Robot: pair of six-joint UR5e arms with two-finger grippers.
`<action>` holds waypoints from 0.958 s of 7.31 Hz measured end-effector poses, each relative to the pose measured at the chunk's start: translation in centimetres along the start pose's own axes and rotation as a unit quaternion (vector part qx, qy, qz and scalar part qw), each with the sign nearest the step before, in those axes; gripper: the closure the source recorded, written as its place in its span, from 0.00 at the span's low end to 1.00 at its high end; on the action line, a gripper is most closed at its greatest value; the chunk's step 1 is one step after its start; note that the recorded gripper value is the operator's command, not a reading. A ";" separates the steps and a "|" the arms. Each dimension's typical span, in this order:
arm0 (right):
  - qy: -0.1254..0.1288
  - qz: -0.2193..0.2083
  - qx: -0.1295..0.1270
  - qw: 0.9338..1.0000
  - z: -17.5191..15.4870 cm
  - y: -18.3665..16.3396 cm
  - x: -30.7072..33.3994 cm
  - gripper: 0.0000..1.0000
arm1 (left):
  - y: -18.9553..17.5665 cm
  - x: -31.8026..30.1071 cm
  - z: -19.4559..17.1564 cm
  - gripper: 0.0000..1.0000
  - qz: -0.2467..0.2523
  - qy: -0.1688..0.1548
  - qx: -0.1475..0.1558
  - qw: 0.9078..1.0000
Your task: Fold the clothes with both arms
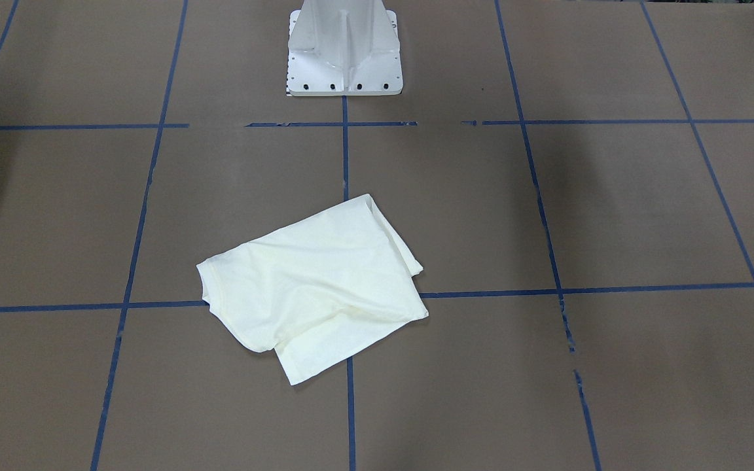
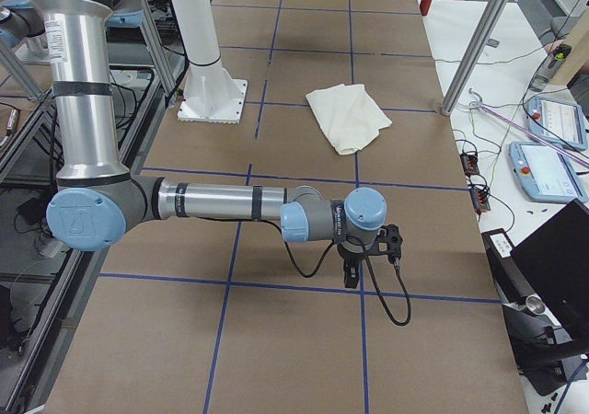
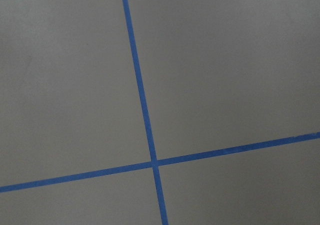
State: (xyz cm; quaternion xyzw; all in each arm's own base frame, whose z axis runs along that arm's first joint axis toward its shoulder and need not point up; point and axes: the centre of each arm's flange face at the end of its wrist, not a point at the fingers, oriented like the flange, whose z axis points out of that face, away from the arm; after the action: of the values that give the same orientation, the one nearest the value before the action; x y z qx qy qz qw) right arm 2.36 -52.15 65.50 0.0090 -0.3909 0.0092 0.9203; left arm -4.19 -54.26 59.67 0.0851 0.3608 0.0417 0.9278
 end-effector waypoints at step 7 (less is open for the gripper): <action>0.039 -0.023 -0.031 0.999 -3.7 -0.7 -3.6 0.00 | 0.2 1.2 -1.3 0.00 0.002 0.007 0.005 1.000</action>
State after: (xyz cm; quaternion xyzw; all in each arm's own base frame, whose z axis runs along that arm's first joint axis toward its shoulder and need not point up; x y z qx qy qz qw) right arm 2.48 -52.82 60.33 -0.0106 -0.3549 -0.0238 0.9346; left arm -4.20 -53.77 57.93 0.0899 0.3672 0.0427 0.9248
